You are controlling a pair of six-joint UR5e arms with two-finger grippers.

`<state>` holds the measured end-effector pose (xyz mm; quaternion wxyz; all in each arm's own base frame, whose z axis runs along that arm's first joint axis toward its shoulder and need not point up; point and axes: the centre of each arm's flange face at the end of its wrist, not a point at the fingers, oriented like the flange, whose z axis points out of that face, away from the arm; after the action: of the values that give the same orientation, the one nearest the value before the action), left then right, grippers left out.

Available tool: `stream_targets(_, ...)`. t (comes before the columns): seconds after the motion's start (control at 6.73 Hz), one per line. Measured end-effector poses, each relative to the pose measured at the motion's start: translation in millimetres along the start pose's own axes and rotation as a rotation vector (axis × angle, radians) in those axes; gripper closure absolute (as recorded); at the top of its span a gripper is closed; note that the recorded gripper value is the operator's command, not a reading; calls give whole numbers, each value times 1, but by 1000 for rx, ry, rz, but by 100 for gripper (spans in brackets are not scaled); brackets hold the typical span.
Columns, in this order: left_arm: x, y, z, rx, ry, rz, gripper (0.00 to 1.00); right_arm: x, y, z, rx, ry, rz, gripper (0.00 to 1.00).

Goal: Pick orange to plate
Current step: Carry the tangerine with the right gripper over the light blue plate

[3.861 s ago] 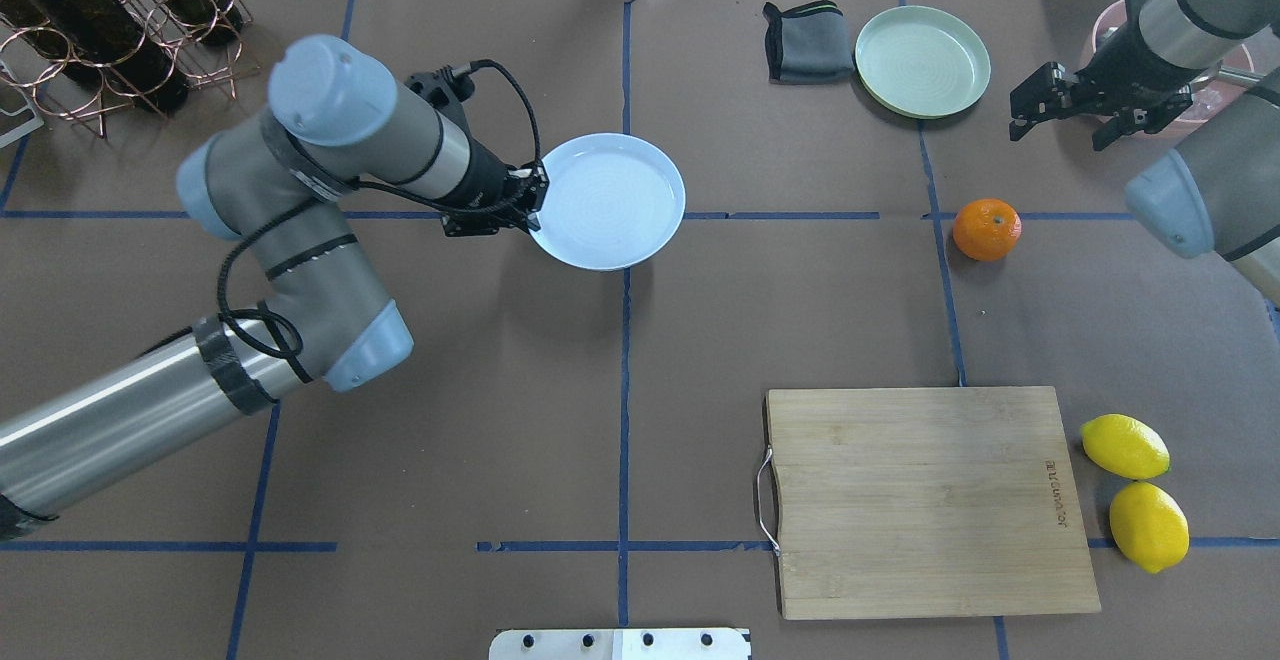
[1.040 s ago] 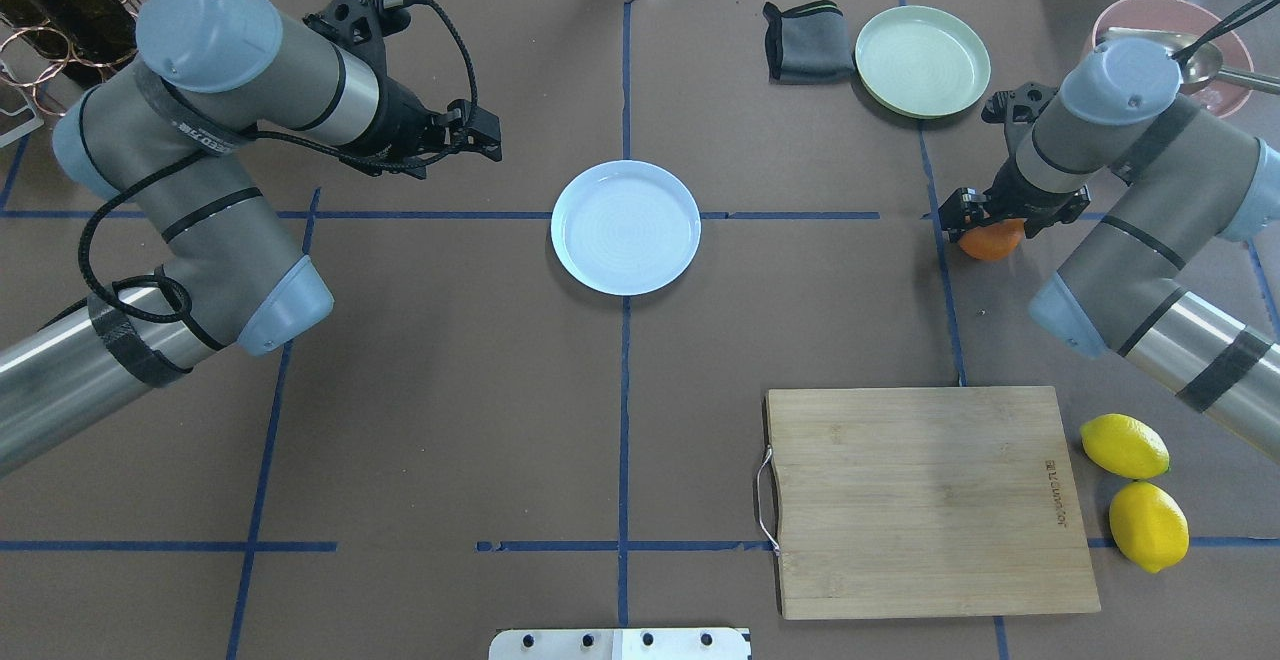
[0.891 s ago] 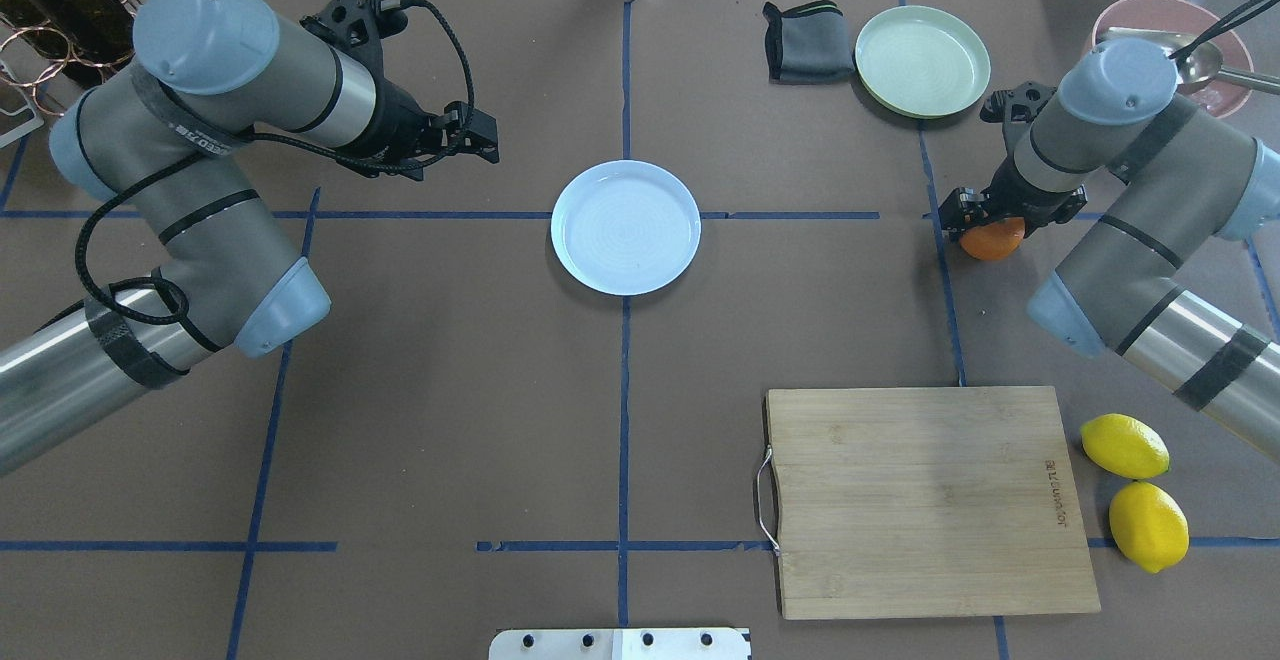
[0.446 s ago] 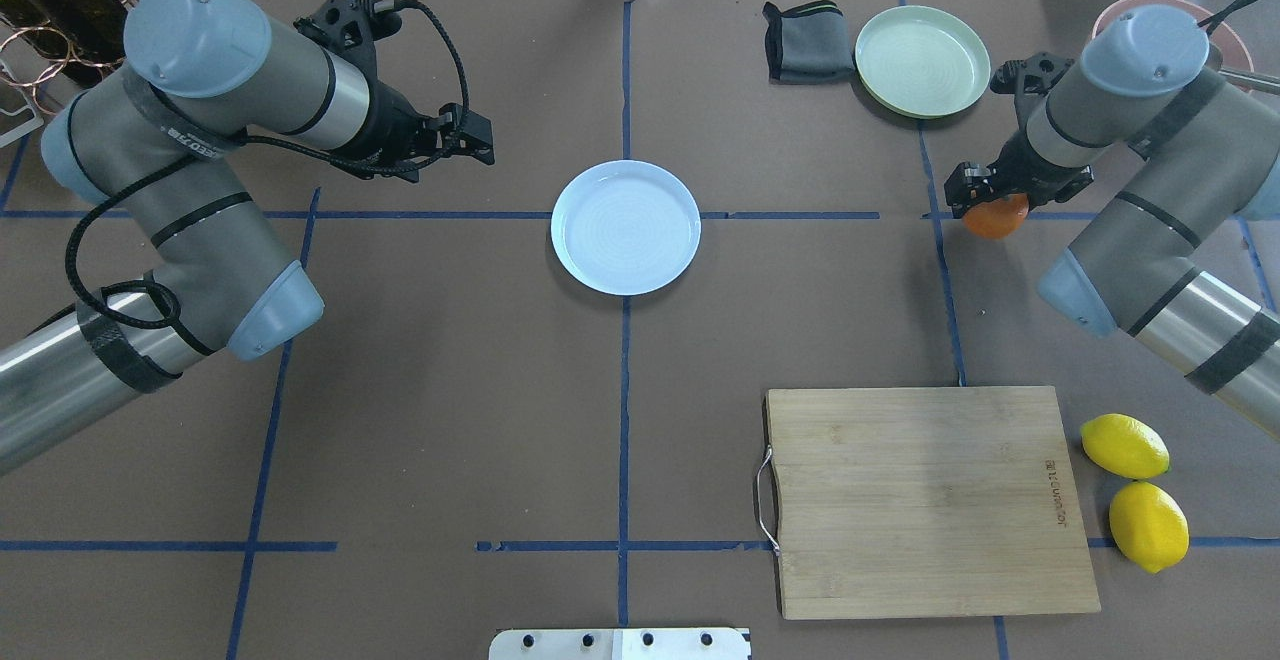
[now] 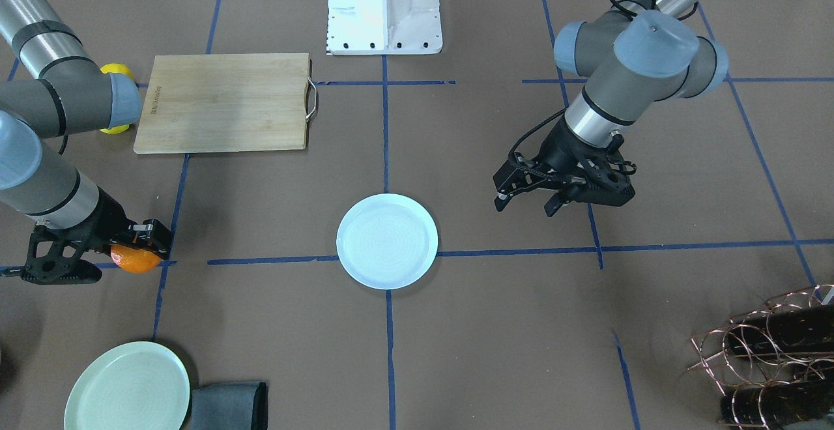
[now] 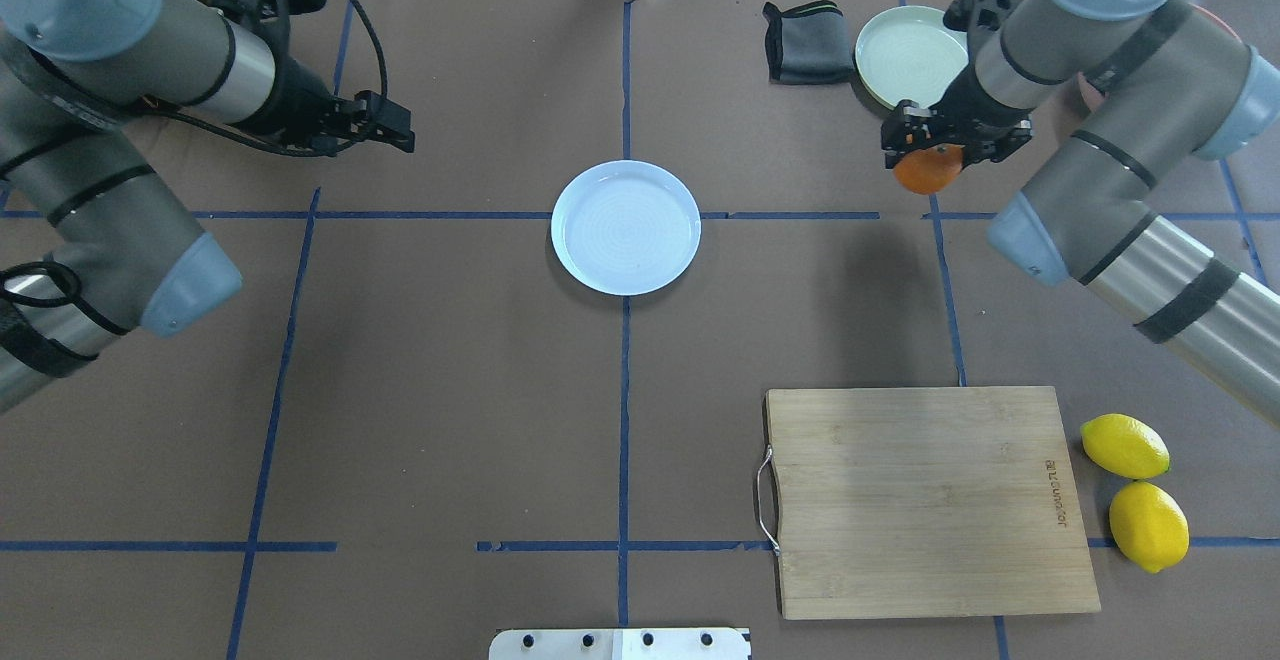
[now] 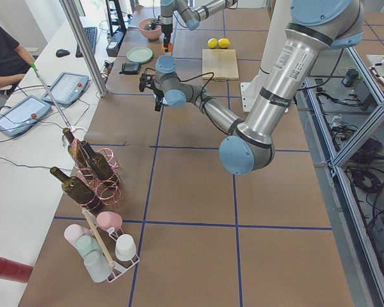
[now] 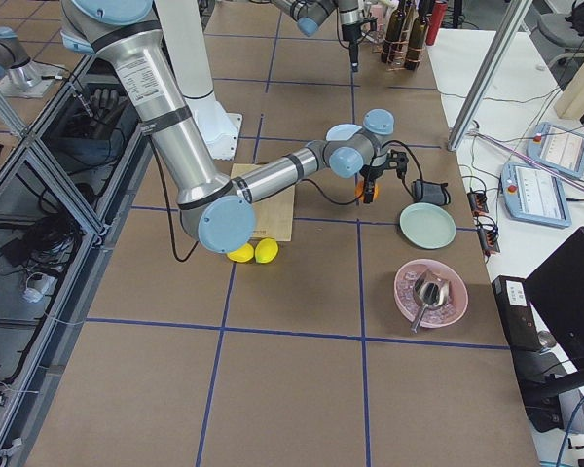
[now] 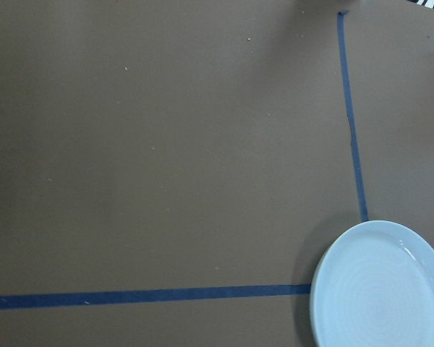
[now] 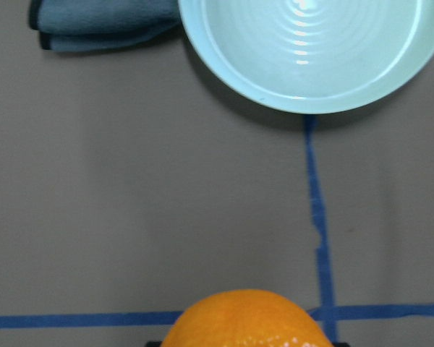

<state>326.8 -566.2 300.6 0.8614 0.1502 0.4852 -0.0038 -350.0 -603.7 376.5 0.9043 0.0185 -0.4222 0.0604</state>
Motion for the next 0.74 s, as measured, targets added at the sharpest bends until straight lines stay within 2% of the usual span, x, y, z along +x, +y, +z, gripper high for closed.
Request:
stream_targets(0.15, -29, -19, -23, -14, -77, 78, 0, -54, 12, 7, 0, -22, 35, 100)
stream_targets(0.45, -96, -50, -73, -21, -184, 260, 0, -174, 44, 34, 47, -27, 81, 100)
stream_targets(0.59, -129, -54, -92, -30, -202, 352, 0, -227, 59, 53, 72, -11, 80, 100)
stream_targets(0.74, -149, -57, -105, -31, -208, 390, 0, -270, 68, 69, 84, 8, 70, 100)
